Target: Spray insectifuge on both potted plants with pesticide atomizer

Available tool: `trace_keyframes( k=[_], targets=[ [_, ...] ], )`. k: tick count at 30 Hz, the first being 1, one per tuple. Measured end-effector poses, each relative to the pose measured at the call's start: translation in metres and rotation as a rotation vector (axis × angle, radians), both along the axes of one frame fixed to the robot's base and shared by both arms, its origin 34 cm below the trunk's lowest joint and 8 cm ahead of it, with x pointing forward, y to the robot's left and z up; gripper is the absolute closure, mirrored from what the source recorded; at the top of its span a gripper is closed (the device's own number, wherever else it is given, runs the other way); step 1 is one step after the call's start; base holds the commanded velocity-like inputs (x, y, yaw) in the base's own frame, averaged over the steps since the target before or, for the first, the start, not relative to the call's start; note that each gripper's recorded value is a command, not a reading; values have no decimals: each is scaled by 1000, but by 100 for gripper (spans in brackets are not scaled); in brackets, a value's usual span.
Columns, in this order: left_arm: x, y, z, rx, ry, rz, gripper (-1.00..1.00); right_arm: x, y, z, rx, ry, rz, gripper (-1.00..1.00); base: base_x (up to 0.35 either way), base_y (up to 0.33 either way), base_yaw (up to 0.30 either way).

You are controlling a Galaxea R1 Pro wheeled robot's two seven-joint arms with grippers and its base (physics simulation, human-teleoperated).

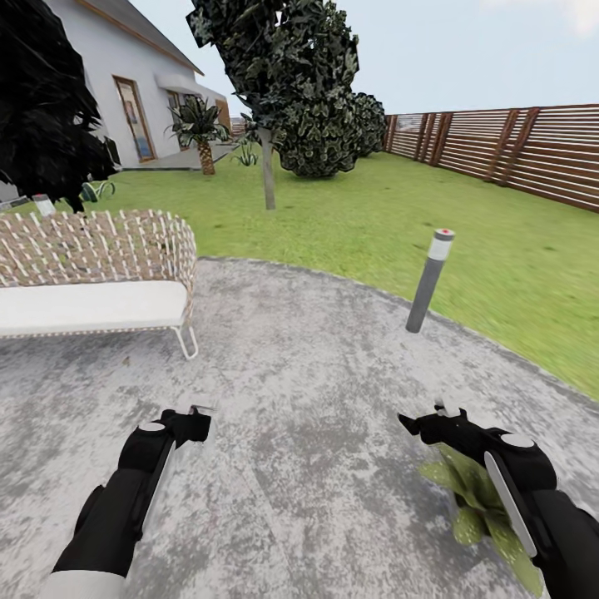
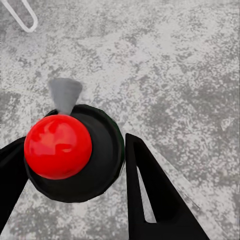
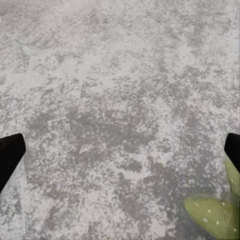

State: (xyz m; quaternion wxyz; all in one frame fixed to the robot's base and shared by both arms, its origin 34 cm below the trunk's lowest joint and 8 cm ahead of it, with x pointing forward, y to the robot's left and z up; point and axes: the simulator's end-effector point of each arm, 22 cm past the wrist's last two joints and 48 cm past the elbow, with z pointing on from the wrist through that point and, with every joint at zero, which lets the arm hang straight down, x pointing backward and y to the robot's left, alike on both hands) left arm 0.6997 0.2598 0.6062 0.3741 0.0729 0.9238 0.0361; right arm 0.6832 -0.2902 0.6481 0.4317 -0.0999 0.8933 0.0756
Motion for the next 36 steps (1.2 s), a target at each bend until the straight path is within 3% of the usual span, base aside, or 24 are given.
trace_keyframes(
  k=[36],
  targets=[
    [0,-1,0,0,0,-2,100,0,0,0,0,0,0,-100,333,25,0]
  ],
)
